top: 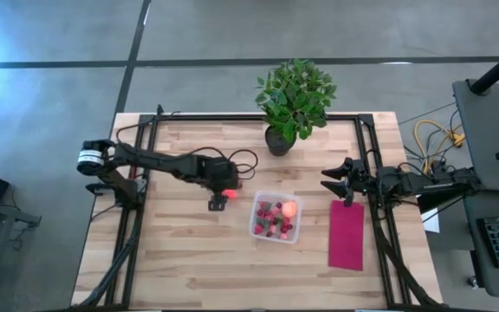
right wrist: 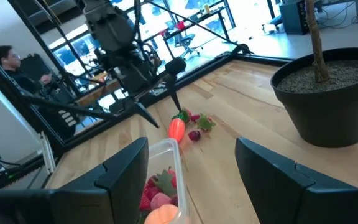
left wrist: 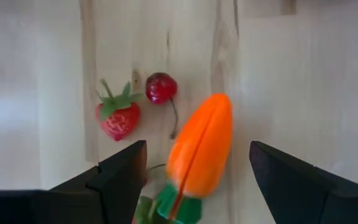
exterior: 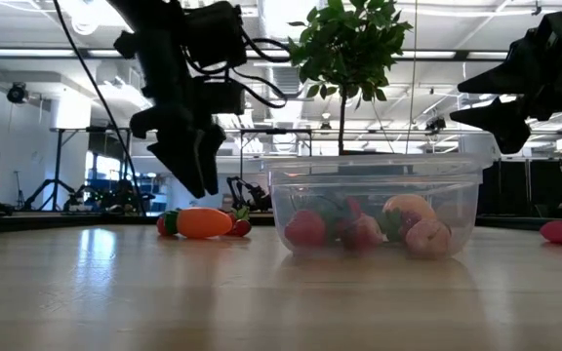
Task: Pick and placing Produce into tupperware
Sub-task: Put the orange carrot into the transparent bin
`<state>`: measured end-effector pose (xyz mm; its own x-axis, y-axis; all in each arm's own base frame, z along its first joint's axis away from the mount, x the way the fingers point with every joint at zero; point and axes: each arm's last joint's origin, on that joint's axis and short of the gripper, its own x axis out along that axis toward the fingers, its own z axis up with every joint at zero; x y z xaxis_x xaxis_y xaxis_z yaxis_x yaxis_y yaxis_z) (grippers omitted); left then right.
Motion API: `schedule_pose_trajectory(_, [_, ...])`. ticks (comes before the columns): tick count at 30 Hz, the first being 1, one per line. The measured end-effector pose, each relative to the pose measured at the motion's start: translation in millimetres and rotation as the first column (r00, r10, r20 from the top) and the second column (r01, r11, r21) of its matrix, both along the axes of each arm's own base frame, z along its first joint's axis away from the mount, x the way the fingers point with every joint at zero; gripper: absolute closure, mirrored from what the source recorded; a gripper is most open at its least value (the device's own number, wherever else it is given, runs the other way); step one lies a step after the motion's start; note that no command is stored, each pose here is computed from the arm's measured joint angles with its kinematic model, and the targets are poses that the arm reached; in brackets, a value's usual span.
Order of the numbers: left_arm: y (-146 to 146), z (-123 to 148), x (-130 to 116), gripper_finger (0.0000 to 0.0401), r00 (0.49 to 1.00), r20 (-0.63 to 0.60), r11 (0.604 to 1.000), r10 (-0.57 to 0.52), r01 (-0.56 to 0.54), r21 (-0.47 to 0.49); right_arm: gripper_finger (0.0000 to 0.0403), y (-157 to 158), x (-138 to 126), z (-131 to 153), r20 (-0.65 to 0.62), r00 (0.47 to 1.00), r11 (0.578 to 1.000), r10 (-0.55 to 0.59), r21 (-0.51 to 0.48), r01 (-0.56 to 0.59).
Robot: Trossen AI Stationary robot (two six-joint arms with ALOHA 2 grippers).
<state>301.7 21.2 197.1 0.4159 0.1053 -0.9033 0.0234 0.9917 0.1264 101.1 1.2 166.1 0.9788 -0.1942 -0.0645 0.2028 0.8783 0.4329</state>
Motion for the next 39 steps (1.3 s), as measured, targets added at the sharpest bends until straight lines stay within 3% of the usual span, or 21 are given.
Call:
schedule_pose_trajectory(20, [10, -32, 10, 0.0136, 0.994, -0.098, 0.998, -0.048, 0.043, -0.050, 0.0170, 0, 0, 0, 0.000, 1.000, 1.000, 0.000, 0.000, 0.000])
schedule_pose_trajectory(34, [11, -34, 9, 0.0247, 0.993, -0.115, 0.998, -0.040, 0.034, -0.052, 0.0170, 0, 0, 0, 0.000, 1.000, 1.000, 0.000, 0.000, 0.000])
schedule_pose_trajectory(39, [11, -2, 15, 0.0250, 1.000, -0.020, 0.998, 0.022, -0.023, -0.066, 0.0170, 0, 0, 0, 0.000, 1.000, 1.000, 0.000, 0.000, 0.000])
